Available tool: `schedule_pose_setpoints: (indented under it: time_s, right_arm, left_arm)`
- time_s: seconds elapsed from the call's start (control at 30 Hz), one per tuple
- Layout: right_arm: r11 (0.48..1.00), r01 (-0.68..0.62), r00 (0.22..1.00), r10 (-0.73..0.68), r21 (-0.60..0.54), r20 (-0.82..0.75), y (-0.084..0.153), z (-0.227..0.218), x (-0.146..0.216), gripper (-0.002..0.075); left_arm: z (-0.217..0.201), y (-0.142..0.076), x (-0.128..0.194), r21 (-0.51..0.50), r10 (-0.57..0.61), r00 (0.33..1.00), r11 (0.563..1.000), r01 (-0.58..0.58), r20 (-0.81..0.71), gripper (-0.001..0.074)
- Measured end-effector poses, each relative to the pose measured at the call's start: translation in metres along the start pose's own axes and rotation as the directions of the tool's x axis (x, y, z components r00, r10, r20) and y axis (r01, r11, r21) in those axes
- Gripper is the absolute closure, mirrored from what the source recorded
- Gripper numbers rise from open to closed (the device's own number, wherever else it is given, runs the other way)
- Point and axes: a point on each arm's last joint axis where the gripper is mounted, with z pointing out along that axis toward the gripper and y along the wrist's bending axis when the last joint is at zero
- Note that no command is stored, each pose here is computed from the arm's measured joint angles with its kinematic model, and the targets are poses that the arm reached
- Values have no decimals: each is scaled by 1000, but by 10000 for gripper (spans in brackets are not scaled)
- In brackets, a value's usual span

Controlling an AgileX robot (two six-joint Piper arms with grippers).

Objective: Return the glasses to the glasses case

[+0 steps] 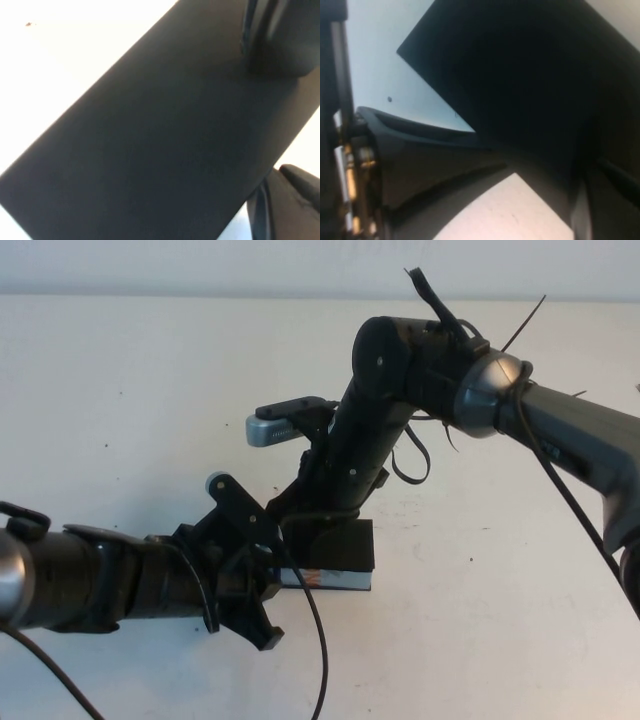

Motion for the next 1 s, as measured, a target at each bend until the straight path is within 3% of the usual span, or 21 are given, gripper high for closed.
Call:
schedule_pose_setpoints:
  time_s: [0.4, 0.67, 0.87, 1.0]
  right_arm:
    - [1000, 0, 1000, 0, -3, -6, 1, 3, 0, 737]
    - [999, 18, 998, -20, 37, 58, 10, -32, 1, 737]
    - [995, -24, 991, 11, 101, 133, 8, -72, 7, 737]
    - [985, -49, 980, 15, 165, 200, 16, -109, 16, 737]
  left_arm:
    - [-34, -1, -23, -38, -8, 992, 999, 13, 126, 736]
    - [-66, -3, -40, -57, -43, 972, 997, 58, 231, 736]
    - [-142, -9, -53, -174, -16, 905, 980, 99, 425, 736]
    - [-201, -20, -37, -269, 26, 829, 951, 151, 559, 736]
